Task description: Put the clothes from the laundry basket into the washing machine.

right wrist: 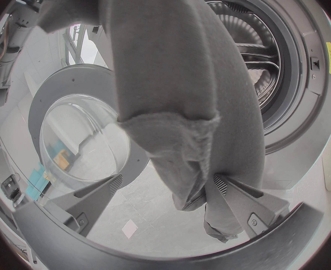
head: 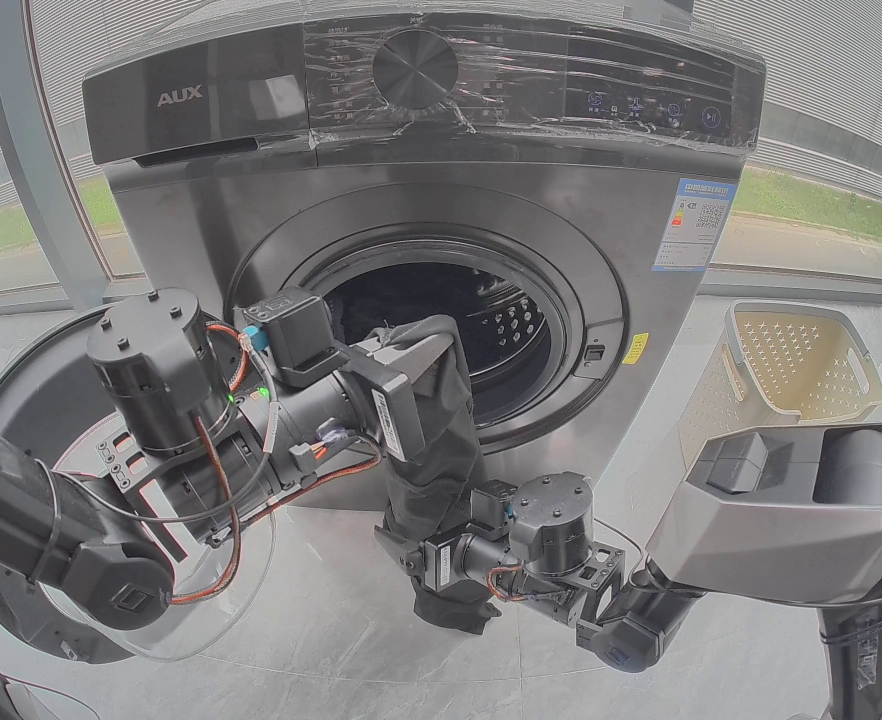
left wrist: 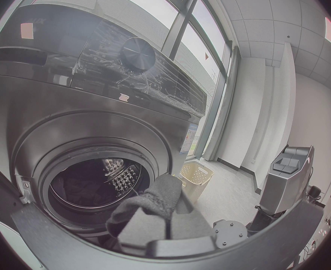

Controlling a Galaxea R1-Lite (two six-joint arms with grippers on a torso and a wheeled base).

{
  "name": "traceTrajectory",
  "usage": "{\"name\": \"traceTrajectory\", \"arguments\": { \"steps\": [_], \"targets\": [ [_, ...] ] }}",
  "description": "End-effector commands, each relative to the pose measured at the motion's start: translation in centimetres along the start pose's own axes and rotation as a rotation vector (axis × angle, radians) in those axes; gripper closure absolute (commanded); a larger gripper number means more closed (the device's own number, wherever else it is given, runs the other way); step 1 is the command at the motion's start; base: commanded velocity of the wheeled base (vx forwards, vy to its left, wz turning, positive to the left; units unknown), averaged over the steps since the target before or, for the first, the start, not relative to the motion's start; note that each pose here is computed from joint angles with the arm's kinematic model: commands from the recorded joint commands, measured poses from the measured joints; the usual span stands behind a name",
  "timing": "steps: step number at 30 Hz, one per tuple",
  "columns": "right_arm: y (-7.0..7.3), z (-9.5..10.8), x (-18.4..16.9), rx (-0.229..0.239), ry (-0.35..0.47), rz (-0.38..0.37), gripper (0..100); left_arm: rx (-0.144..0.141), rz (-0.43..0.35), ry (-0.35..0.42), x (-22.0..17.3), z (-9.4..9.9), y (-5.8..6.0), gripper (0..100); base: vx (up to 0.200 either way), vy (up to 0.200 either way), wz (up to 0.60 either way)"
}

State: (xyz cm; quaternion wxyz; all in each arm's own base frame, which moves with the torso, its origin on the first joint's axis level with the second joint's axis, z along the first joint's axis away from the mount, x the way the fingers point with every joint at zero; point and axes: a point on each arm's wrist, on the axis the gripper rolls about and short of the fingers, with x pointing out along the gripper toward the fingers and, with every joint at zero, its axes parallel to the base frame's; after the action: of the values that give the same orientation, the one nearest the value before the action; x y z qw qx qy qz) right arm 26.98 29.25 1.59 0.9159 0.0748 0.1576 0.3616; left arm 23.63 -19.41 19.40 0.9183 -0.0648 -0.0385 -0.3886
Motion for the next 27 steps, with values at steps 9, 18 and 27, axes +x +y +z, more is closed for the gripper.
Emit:
{"name": "traceTrajectory", "arguments": {
  "steps": [9,18,27],
  "targets": [
    [-0.7,-0.2,1.5,0.003,-0.045,-0.044,100,-0.008,0.001,0.012,-0.3,-0.3,0.0,100,0.0,0.0,0.0],
    [-0.7,0.8,0.1,0.005,-0.06,-0.058,100,-0.006,0.016,0.024,-0.3,-0.6,0.4,100,0.0,0.0,0.0],
    [1.4,4.6,-6.4,-0.004,-0.089,-0.002,100,-0.006,0.071,0.046,-0.2,-1.3,1.6,0,0.0,0.0,0.0]
  ]
}}
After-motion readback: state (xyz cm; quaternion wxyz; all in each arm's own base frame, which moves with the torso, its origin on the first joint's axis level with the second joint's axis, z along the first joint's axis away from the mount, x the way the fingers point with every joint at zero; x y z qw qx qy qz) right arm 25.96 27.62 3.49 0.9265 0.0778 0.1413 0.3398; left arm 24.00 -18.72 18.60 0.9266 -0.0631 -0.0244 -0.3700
